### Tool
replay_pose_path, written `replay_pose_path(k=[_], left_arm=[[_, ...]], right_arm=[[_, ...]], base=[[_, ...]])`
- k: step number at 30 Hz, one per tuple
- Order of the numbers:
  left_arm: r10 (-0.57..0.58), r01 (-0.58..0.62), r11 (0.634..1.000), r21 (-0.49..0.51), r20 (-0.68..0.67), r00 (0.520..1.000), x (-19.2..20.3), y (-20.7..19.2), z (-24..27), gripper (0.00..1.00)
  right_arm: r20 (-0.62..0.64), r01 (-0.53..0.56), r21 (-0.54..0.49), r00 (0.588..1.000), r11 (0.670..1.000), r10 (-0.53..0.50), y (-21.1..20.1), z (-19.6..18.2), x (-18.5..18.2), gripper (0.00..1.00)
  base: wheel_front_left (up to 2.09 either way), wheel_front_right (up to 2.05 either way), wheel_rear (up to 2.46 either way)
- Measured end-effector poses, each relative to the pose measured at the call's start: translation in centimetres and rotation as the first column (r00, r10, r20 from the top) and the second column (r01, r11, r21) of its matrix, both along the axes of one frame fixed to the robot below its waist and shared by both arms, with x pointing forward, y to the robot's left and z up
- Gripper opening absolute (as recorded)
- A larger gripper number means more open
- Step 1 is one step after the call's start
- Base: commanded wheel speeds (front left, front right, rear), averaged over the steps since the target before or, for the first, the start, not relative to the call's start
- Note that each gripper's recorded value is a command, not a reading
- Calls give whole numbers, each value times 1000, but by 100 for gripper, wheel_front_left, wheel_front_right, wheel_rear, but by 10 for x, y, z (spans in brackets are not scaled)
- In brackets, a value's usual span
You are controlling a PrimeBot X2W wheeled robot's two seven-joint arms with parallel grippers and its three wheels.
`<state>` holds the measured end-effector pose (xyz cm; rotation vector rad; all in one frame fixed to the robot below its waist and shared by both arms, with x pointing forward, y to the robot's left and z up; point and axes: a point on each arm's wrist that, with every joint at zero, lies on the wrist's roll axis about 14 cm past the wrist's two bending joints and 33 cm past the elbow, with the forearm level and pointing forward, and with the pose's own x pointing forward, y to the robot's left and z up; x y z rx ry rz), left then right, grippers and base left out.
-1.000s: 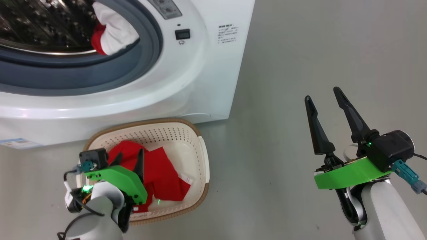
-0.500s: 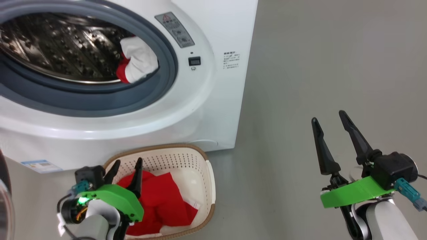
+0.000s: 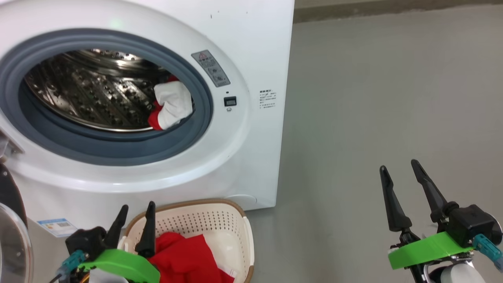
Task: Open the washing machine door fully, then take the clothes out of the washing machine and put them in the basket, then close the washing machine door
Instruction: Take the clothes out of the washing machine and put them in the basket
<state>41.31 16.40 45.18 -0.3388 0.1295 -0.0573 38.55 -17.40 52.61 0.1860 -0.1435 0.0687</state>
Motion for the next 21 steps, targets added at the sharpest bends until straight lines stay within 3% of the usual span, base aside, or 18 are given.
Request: replay_pose_path(k=[12, 21], left_arm=[[27, -28, 1000, 10, 126, 992, -21, 6, 36, 100], [23, -42, 993, 106, 172, 985, -28, 13, 48, 100]], right_arm=[[46, 52, 3, 998, 999, -52, -17, 15, -22, 100], [44, 66, -18, 997, 998, -65, -20, 14, -31, 100]], base=[[0, 0, 0], [0, 0, 0]])
